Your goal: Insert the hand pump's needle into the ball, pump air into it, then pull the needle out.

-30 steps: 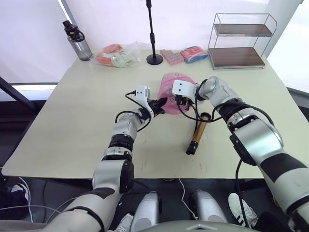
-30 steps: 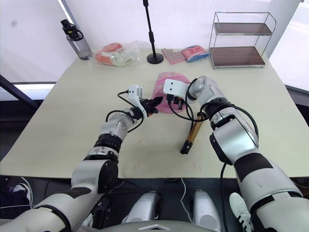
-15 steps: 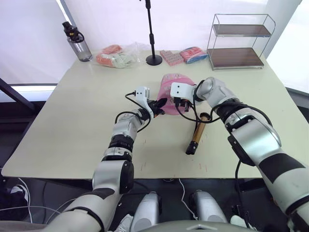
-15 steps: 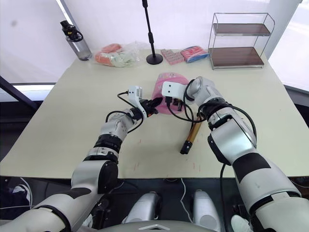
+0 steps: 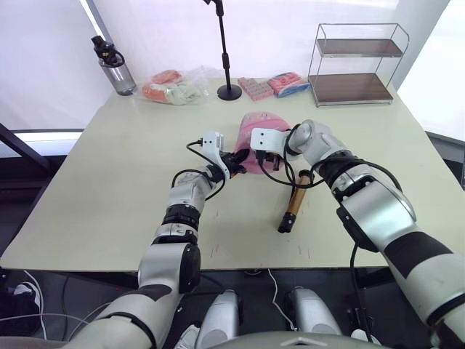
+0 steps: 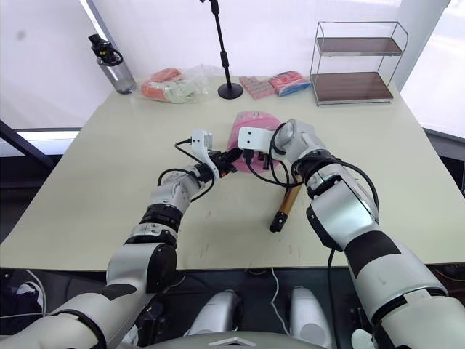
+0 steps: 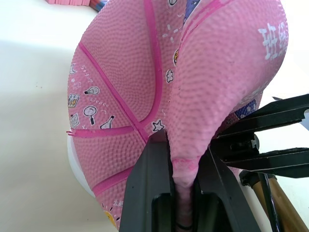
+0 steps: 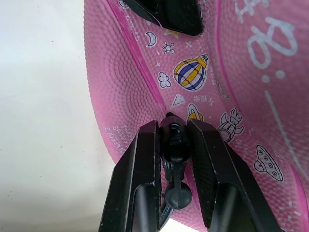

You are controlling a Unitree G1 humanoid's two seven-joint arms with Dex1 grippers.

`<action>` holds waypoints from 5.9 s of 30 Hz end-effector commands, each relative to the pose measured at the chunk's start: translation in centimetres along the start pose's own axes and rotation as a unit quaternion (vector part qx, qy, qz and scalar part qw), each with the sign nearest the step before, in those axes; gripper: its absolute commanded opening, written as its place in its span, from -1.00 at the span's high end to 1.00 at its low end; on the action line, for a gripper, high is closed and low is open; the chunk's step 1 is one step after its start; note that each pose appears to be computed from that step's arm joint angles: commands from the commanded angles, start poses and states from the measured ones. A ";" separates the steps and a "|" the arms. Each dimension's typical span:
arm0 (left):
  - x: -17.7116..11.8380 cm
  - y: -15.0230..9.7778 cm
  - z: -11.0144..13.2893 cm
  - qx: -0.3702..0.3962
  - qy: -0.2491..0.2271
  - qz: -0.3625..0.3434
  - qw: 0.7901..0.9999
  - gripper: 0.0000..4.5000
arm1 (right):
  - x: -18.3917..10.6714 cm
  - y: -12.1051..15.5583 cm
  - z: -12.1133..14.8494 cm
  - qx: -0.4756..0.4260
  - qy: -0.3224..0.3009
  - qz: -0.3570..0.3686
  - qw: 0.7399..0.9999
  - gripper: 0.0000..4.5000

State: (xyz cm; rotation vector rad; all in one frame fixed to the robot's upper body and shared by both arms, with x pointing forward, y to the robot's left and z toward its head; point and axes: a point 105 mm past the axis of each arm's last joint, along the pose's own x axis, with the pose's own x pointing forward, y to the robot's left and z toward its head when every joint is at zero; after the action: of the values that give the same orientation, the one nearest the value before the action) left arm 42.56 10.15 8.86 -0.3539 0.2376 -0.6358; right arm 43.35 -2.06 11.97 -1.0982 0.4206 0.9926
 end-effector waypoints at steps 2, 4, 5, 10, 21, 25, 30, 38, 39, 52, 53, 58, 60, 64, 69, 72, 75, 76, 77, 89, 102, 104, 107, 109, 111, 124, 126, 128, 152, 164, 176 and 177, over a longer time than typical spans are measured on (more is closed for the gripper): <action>-0.3 -0.2 -4.5 -0.029 0.074 -0.005 0.997 1.00 | 1.6 2.7 -3.8 0.020 0.073 0.031 0.997 0.82; -0.3 -0.2 -4.6 -0.029 0.074 -0.005 0.997 1.00 | 1.7 3.0 -3.8 0.023 0.073 0.031 0.997 0.82; -0.4 -0.2 -4.6 -0.029 0.075 -0.005 0.997 1.00 | 1.8 3.1 -3.8 0.023 0.074 0.031 0.996 0.82; -0.4 -0.1 -4.4 -0.029 0.073 -0.002 0.997 1.00 | 2.2 3.4 -3.9 0.028 0.076 0.027 0.996 0.82; -0.7 0.1 -4.6 -0.033 0.072 0.002 0.997 1.00 | 2.6 3.6 -3.6 0.033 0.068 0.014 0.997 0.82; -0.8 0.0 -4.7 -0.036 0.072 0.002 0.997 1.00 | 2.8 3.9 -3.4 0.032 0.065 0.015 0.997 0.82; -0.9 -0.1 -4.8 -0.041 0.072 0.001 0.997 1.00 | 3.0 3.9 -2.9 0.029 0.060 0.013 0.998 0.82; -1.0 -0.2 -4.8 -0.065 0.065 0.003 0.996 1.00 | 3.2 4.3 -3.1 0.032 0.062 0.014 0.997 0.82; -1.0 -0.3 -4.7 -0.070 0.064 0.003 0.996 1.00 | 3.3 4.4 -3.1 0.033 0.063 0.014 0.997 0.82; -1.0 -0.4 -4.5 -0.086 0.059 0.003 0.995 1.00 | 3.7 4.7 -3.1 0.050 0.060 0.005 0.997 0.82; -1.0 -0.3 -4.5 -0.086 0.059 0.004 0.994 1.00 | 3.7 4.8 -3.1 0.052 0.060 0.005 0.997 0.82; -1.0 -0.3 -4.5 -0.088 0.058 0.006 0.994 1.00 | 3.9 5.1 -3.2 0.074 0.057 0.005 0.996 0.82; -1.0 -0.3 -4.6 -0.089 0.058 0.006 0.994 1.00 | 4.0 5.2 -3.3 0.082 0.056 0.003 0.995 0.82; -1.1 -0.3 -4.6 -0.090 0.058 0.008 0.994 1.00 | 4.0 5.3 -3.5 0.093 0.056 0.001 0.994 0.82; -1.2 -0.2 -4.6 -0.091 0.056 0.010 0.994 1.00 | 4.1 5.4 -3.7 0.117 0.052 -0.003 0.992 0.82; -1.3 -0.1 -4.5 -0.092 0.055 0.012 0.994 1.00 | 4.1 5.4 -3.7 0.132 0.049 -0.008 0.990 0.82; -1.3 -0.1 -4.5 -0.093 0.055 0.012 0.994 1.00 | 4.2 5.5 -3.6 0.154 0.042 -0.011 0.987 0.82; -1.3 -0.1 -4.5 -0.093 0.055 0.013 0.994 1.00 | 4.3 5.5 -3.6 0.163 0.039 -0.011 0.986 0.82; -1.3 -0.1 -4.5 -0.093 0.055 0.013 0.994 1.00 | 4.3 5.6 -3.6 0.172 0.038 -0.012 0.984 0.82; -1.5 0.1 -4.5 -0.094 0.054 0.016 0.994 1.00 | 5.2 7.0 -2.6 0.279 0.009 -0.003 0.960 0.82; -1.9 0.3 -4.6 -0.096 0.050 0.023 0.994 1.00 | 5.8 8.2 -2.5 0.420 -0.002 -0.007 0.907 0.82; -1.9 0.3 -4.5 -0.097 0.050 0.023 0.994 1.00 | 5.8 8.3 -2.5 0.437 -0.003 -0.008 0.899 0.82; -1.9 0.3 -4.5 -0.097 0.049 0.024 0.994 1.00 | 5.9 8.3 -2.4 0.457 -0.006 -0.009 0.889 0.82; -1.9 0.3 -4.6 -0.098 0.049 0.024 0.994 1.00 | 5.9 8.3 -2.3 0.474 -0.011 -0.011 0.881 0.82; -1.9 0.4 -4.6 -0.098 0.049 0.025 0.994 1.00 | 5.9 8.2 -2.2 0.493 -0.014 -0.013 0.870 0.82; -2.2 0.6 -4.6 -0.101 0.047 0.030 0.993 1.00 | 6.0 8.4 -1.9 0.603 -0.011 -0.027 0.797 0.82; -2.2 0.6 -4.6 -0.102 0.047 0.031 0.993 1.00 | 6.0 8.4 -1.9 0.602 -0.011 -0.027 0.798 0.82; -2.2 0.7 -4.5 -0.102 0.047 0.031 0.993 1.00 | 6.1 8.4 -2.0 0.576 -0.007 -0.031 0.817 0.82; -2.3 0.9 -4.5 -0.105 0.047 0.036 0.993 1.00 | 6.1 7.3 -2.5 0.134 0.030 -0.056 0.989 0.82; -2.1 1.1 -4.5 -0.107 0.049 0.036 0.992 1.00 | 5.3 5.2 -1.7 -0.008 0.019 -0.095 0.995 0.82; -2.1 1.2 -4.6 -0.109 0.049 0.038 0.992 1.00 | 5.4 5.6 -1.9 0.261 -0.030 -0.084 0.961 0.82; -2.1 1.2 -4.6 -0.110 0.049 0.038 0.992 1.00 | 5.4 5.6 -1.9 0.284 -0.035 -0.085 0.954 0.82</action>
State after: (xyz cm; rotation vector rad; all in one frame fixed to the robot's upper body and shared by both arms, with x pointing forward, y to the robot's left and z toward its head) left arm 41.47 12.11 7.73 -0.4915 0.2806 -0.5435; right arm 42.72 1.12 7.27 -0.6261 0.3603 0.7416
